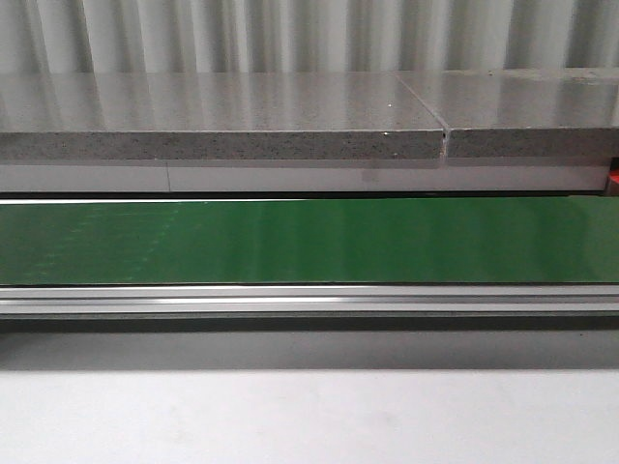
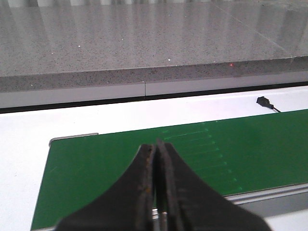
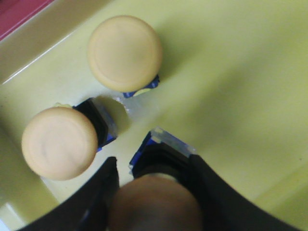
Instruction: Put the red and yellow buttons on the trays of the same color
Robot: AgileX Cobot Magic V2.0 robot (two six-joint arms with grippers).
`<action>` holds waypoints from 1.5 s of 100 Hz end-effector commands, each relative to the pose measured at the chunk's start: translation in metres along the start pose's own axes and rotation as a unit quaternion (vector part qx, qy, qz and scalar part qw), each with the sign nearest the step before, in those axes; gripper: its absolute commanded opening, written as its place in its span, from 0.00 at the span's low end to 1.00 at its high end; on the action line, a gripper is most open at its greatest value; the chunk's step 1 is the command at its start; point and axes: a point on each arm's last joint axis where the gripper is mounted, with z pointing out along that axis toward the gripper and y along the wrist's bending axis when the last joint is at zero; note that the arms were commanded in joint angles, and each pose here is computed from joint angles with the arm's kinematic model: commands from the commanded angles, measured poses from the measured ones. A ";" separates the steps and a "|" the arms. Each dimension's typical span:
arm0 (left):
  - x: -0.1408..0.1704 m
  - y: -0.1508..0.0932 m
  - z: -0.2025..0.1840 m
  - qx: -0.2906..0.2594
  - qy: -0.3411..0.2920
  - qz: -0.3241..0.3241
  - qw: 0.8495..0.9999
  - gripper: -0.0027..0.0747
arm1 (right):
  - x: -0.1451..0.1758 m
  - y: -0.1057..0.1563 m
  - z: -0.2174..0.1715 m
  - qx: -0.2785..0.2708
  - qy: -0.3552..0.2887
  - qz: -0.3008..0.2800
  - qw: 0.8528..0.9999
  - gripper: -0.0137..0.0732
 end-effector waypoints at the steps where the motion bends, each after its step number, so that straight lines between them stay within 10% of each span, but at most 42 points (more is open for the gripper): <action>1: -0.015 0.000 -0.002 -0.004 -0.047 -0.006 0.999 0.01 | -0.011 -0.002 -0.005 0.005 -0.038 0.004 0.999 0.28; 46: -0.015 0.000 -0.002 -0.004 -0.047 -0.006 0.999 0.01 | -0.010 -0.003 0.017 0.005 -0.005 0.013 1.000 0.31; 82: -0.015 0.000 -0.002 -0.004 -0.047 -0.006 0.999 0.01 | -0.010 -0.003 0.014 0.004 -0.002 0.025 1.000 0.82; 150: -0.015 0.000 -0.002 -0.004 -0.047 -0.006 0.999 0.01 | -0.005 0.023 -0.095 -0.029 -0.140 -0.008 0.990 0.83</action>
